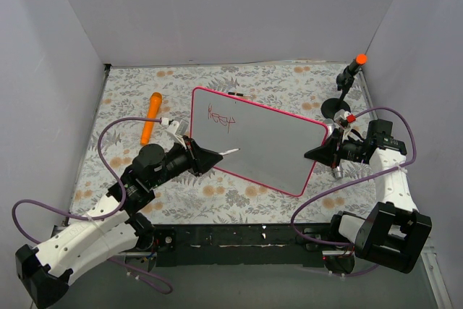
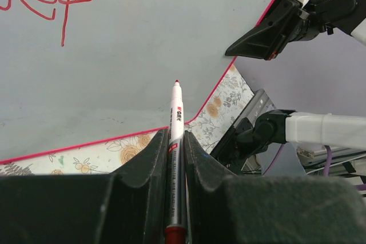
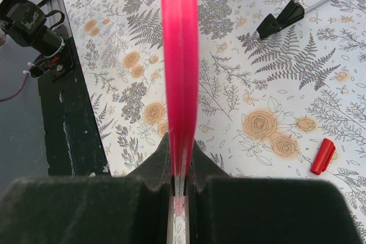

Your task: Write a sentence on the whiteboard

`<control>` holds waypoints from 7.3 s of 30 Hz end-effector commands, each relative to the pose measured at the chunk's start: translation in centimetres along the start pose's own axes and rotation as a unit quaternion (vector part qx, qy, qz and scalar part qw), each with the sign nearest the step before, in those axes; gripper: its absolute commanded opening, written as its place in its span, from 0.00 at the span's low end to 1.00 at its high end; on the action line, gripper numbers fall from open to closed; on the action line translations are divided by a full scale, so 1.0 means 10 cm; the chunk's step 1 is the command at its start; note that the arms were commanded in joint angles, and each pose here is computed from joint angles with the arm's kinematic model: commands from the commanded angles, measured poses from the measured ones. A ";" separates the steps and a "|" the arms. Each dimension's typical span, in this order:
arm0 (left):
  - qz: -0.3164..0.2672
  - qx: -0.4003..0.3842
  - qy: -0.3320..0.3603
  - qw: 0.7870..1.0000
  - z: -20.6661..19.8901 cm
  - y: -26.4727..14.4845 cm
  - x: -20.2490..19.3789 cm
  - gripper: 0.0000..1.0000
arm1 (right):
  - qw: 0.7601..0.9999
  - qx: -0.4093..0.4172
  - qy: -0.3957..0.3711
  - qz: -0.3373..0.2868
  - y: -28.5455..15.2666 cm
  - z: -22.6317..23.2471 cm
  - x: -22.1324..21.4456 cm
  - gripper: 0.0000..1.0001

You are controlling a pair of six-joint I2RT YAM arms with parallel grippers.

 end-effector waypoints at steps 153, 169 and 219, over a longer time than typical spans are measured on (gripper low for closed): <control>-0.119 0.053 0.043 0.990 0.24 0.66 0.32 0.00 | 0.996 -0.024 -0.076 0.039 -0.02 -0.09 -0.02 0.01; -0.087 0.063 0.034 0.994 0.35 0.60 0.15 0.00 | 0.996 -0.024 -0.076 0.039 -0.02 -0.09 -0.02 0.01; -0.075 0.025 0.053 0.995 0.17 0.73 0.32 0.00 | 0.996 -0.025 -0.076 0.041 -0.02 -0.10 -0.03 0.01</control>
Point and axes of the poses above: each gripper's point midway between its finger pads, its own y axis out along the fingers, its own z axis along the line the jaws close on, x = y × z, the point moved 7 cm from there along -y, back along the fingers, and after that the axes turned 8 degrees about -y, right-handed, at the moved point
